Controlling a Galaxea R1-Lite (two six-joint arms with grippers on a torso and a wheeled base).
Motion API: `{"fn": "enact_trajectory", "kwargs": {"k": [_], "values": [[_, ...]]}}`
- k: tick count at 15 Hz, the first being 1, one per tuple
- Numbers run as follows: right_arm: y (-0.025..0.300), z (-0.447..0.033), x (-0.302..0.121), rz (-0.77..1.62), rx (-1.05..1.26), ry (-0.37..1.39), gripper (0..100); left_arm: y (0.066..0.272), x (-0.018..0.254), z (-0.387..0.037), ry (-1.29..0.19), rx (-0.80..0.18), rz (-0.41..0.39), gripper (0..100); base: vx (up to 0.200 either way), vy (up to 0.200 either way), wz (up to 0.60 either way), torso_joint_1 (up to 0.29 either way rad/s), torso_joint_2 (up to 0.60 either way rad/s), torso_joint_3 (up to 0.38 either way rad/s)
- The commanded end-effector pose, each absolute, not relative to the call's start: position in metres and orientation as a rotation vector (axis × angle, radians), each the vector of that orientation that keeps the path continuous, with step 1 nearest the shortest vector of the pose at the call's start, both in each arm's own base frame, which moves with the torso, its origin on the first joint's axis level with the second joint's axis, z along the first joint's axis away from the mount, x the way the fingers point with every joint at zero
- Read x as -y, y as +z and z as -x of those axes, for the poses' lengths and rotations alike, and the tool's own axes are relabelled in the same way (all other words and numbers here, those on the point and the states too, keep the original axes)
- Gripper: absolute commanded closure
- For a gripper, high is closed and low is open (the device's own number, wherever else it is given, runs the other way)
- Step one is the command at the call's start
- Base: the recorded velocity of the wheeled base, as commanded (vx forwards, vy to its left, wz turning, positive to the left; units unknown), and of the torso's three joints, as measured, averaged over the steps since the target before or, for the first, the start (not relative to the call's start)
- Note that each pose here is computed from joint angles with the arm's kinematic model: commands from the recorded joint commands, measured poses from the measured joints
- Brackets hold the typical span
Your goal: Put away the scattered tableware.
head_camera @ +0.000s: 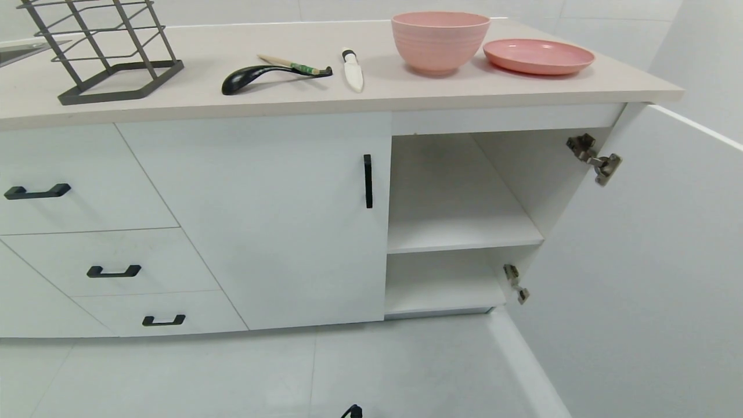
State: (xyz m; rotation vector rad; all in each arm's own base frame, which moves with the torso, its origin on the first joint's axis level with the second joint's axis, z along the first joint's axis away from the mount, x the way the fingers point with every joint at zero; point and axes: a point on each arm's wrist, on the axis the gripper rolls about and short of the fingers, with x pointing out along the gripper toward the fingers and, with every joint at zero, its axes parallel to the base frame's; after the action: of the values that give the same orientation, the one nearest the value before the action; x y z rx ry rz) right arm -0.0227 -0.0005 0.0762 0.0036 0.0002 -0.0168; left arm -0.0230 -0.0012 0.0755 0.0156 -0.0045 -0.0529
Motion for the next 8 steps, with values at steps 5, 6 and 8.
{"fn": "enact_trajectory", "kwargs": {"k": [5,6,8], "values": [[0.0761,0.0227,0.0004,-0.003,0.0,-0.017,0,0.0757,0.0012,0.0227,-0.054,0.0,-0.015,0,0.16,0.0,0.0,0.0,0.0,0.004],[0.0757,0.0226,0.0004,-0.003,-0.002,-0.017,0,0.0757,0.0012,0.0227,-0.054,0.0,-0.018,0,0.2,0.0,0.0,0.002,0.01,-0.007],[0.0757,0.0226,0.0004,-0.003,-0.002,-0.017,0,0.0757,0.0012,0.0227,-0.054,0.0,-0.018,0,0.1,0.0,0.0,0.001,0.0,0.001]]}}
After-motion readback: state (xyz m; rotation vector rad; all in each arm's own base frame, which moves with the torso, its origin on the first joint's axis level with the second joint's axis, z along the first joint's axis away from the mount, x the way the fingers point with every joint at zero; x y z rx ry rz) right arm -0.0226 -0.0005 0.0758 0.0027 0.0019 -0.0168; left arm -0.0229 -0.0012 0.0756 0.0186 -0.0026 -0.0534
